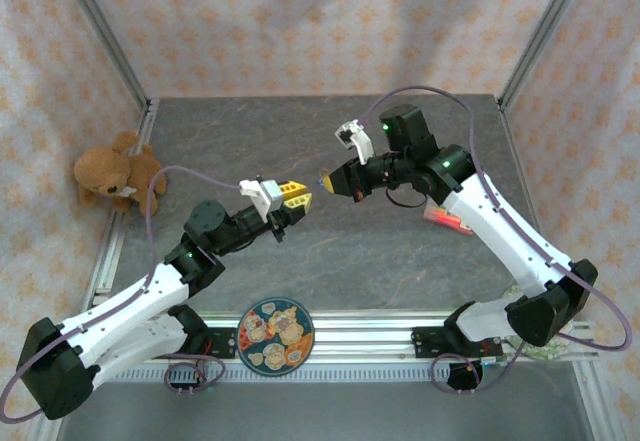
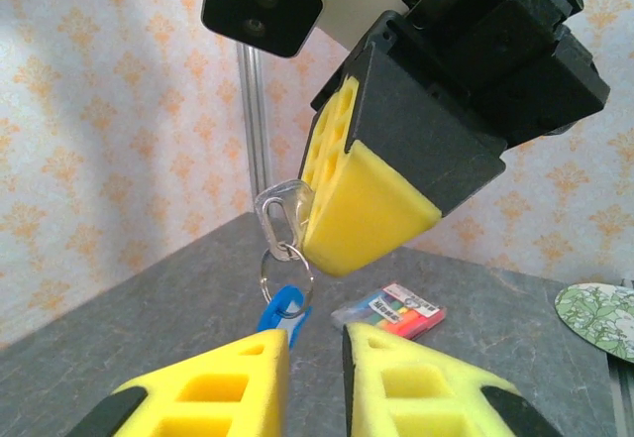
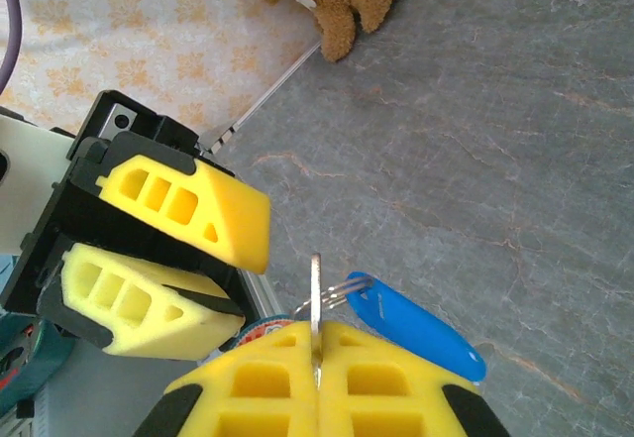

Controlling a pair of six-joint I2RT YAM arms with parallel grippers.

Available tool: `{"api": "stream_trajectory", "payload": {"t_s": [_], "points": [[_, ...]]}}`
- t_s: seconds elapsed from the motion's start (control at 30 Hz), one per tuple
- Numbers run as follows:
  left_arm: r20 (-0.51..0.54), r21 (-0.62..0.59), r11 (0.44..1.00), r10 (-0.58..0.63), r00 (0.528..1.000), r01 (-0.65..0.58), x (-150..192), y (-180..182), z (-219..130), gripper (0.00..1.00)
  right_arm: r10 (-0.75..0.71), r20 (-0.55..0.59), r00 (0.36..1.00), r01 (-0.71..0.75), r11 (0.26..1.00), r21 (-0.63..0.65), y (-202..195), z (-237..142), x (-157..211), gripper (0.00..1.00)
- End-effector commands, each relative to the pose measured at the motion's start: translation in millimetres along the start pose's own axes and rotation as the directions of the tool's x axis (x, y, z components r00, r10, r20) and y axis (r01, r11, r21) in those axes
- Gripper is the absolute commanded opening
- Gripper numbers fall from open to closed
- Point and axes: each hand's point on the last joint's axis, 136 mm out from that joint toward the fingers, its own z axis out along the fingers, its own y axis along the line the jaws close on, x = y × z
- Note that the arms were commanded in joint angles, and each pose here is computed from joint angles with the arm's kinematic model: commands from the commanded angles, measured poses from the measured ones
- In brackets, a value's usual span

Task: Remove the keys from the keyring

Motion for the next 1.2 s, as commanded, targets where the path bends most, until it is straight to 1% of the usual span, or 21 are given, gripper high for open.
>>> {"api": "stream_trajectory", "payload": {"t_s": [0.0, 0.3, 0.43, 0.47, 0.53, 0.67, 0.9, 1.0, 1.17], "points": [[0.046, 0.0, 1.0, 0.006, 0.999, -0.006, -12, -1, -1, 0.27, -0.038, 0.028, 0.999, 0.038, 0.999, -0.002, 7, -7, -11, 0.0], [0.052, 0.031, 0.999, 0.016, 0.999, -0.018, -18, -4, 10, 0.38, -0.036, 0.024, 0.999, 0.037, 0.999, -0.013, 9, -6, -10, 0.0], [0.053, 0.029, 0.999, 0.024, 0.998, -0.026, -17, -2, 14, 0.4, -0.04, 0.025, 0.999, 0.041, 0.999, -0.019, 11, -7, -10, 0.0], [0.049, 0.026, 0.999, 0.026, 0.998, -0.028, -16, -1, 14, 0.41, -0.039, 0.025, 0.999, 0.039, 0.999, -0.019, 11, -7, -10, 0.0], [0.048, 0.004, 0.999, 0.033, 0.998, -0.033, -14, 2, 15, 0.46, -0.037, 0.026, 0.999, 0.038, 0.999, -0.028, 12, -7, -10, 0.0], [0.089, -0.045, 0.997, 0.062, 0.994, -0.058, -16, 10, 14, 0.51, -0.033, 0.027, 0.999, 0.035, 0.997, -0.07, 20, -7, -11, 0.0], [0.089, -0.02, 0.992, 0.126, 0.988, -0.125, -22, 7, 22, 0.54, -0.029, 0.02, 0.999, 0.032, 0.986, -0.161, 36, -7, -11, 0.0], [0.077, 0.004, 0.988, 0.153, 0.985, -0.153, -21, 4, 27, 0.55, -0.031, 0.027, 0.999, 0.036, 0.982, -0.186, 41, -10, -13, 0.0], [0.093, 0.004, 0.985, 0.17, 0.981, -0.171, -26, 5, 33, 0.56, -0.03, 0.027, 0.999, 0.035, 0.975, -0.22, 49, -13, -14, 0.0]]}}
